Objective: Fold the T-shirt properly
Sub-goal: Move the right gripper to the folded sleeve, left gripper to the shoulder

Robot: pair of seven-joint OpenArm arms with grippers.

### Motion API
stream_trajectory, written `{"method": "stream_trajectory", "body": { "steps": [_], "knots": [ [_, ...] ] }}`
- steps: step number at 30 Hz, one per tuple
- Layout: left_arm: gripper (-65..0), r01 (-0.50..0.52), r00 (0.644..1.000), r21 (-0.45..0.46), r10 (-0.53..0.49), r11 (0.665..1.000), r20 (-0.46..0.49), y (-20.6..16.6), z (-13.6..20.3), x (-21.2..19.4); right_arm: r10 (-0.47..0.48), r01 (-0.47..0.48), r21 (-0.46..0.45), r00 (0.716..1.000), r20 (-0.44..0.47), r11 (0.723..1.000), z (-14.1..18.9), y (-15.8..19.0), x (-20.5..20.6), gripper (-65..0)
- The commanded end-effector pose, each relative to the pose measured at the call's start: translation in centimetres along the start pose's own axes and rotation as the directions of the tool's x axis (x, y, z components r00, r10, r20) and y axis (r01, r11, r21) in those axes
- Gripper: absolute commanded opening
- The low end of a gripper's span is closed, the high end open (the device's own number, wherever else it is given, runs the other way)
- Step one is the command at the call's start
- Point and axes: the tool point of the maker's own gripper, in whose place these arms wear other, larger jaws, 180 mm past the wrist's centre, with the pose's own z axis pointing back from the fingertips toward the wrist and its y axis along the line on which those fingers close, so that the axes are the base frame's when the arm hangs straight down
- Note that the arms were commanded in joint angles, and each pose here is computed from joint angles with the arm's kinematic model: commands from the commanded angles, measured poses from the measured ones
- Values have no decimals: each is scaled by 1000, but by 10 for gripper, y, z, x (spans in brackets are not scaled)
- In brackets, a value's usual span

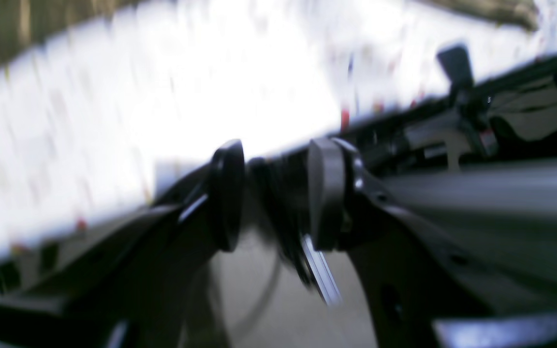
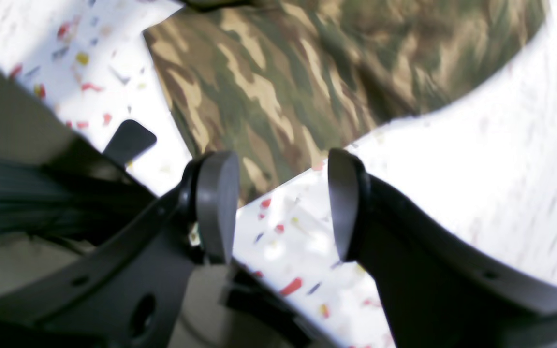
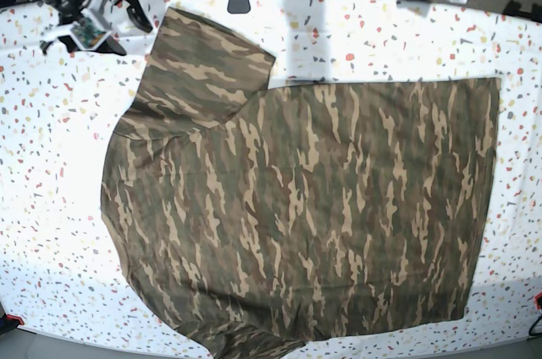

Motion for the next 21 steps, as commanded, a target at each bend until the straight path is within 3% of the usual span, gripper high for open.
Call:
{"method": "stream_trajectory", "body": {
  "steps": [1,4,9,14,18,21],
  "knots": [
    [-435,23,998,-21,-22,1000,65,-3,-1,17,65,-66,18,997,33,998,0,-2,13,-344],
    [-435,107,984,-21,-103,994,148,3,-12,44,230,-230,54,973,9,972,-7,-6,16,-344],
    [-432,285,940,97,-298,954,165,28,-23,68,486,-483,58,872,-55,874,-14,-21,13,-344],
    [-326,505,851,145,-519,851,83,49,-19,68,600,-601,42,787,-144,798,-15,-32,1,-329],
    [-304,649,752,130,-657,750,39,62,-15,70,620,-624,34,768,-163,781,-14,-35,0,-214],
    [-304,761,640,112,-768,640,40,74,-16,69,622,-625,27,770,-142,780,-13,-32,7,-213]
  ]
}}
